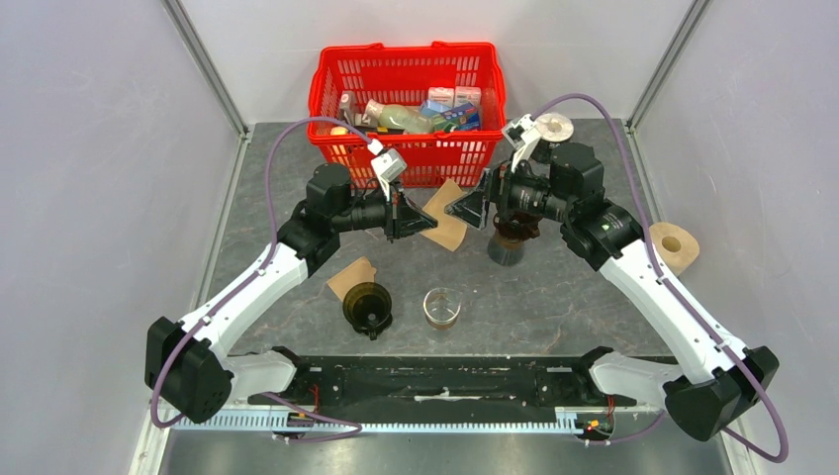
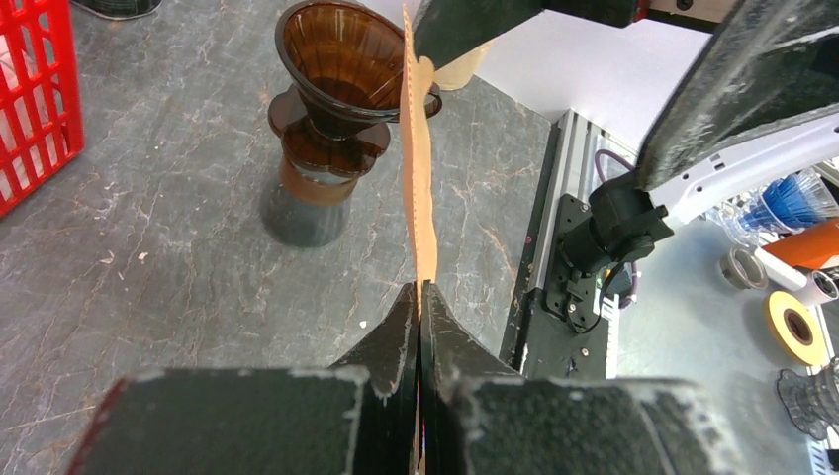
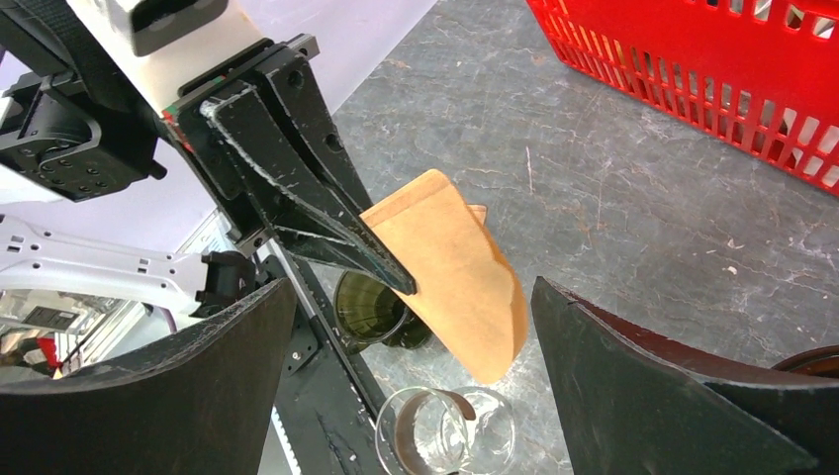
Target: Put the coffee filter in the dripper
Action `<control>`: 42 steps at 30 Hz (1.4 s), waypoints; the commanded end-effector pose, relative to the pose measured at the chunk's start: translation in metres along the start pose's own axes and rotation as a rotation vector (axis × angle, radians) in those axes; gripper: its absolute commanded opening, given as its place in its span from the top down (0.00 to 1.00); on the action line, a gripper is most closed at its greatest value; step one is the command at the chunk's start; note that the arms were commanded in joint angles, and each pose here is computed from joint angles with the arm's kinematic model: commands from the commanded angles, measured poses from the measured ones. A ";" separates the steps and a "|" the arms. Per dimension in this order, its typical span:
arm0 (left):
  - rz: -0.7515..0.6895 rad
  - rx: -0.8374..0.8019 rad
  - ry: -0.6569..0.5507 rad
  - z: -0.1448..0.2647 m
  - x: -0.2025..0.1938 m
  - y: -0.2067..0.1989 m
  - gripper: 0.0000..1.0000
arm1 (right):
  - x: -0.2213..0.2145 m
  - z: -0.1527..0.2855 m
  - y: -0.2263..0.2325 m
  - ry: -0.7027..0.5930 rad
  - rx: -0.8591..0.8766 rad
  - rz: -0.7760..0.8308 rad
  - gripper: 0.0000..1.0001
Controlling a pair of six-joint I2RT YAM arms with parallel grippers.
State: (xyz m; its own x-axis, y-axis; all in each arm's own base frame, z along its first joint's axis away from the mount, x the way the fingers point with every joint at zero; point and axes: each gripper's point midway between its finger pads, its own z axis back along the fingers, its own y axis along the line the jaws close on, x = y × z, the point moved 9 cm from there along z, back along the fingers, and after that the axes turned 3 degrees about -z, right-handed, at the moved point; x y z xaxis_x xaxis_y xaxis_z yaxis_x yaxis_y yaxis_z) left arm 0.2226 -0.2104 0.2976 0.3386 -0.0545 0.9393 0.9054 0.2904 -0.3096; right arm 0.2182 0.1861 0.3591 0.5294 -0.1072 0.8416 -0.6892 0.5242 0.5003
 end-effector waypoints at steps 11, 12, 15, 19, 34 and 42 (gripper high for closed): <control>-0.068 0.008 -0.021 0.005 0.009 -0.005 0.98 | 0.020 0.007 0.008 -0.068 -0.024 0.036 0.03; -0.068 0.009 -0.022 0.005 0.009 -0.005 0.98 | 0.020 0.006 0.005 -0.077 -0.055 0.035 0.03; -0.066 0.007 -0.020 0.005 0.009 -0.005 0.98 | 0.020 0.005 0.002 -0.084 -0.083 0.032 0.03; -0.066 0.004 -0.022 0.004 0.009 -0.005 0.98 | 0.019 0.001 0.003 -0.058 -0.039 0.020 0.03; -0.054 0.028 -0.021 0.002 0.010 -0.002 0.98 | 0.018 -0.005 0.014 -0.013 0.097 -0.008 0.03; -0.048 0.039 -0.021 0.002 0.010 0.000 0.98 | 0.017 0.000 0.017 -0.012 0.099 -0.010 0.03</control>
State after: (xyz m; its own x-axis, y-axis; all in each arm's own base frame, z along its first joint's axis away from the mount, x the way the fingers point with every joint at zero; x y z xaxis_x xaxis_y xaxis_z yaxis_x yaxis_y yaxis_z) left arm 0.2236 -0.2084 0.2939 0.3482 -0.0675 0.9350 0.8945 0.3224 -0.3099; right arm 0.2250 0.1960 0.3535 0.5950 -0.0858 0.7992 -0.6773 0.4819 0.5560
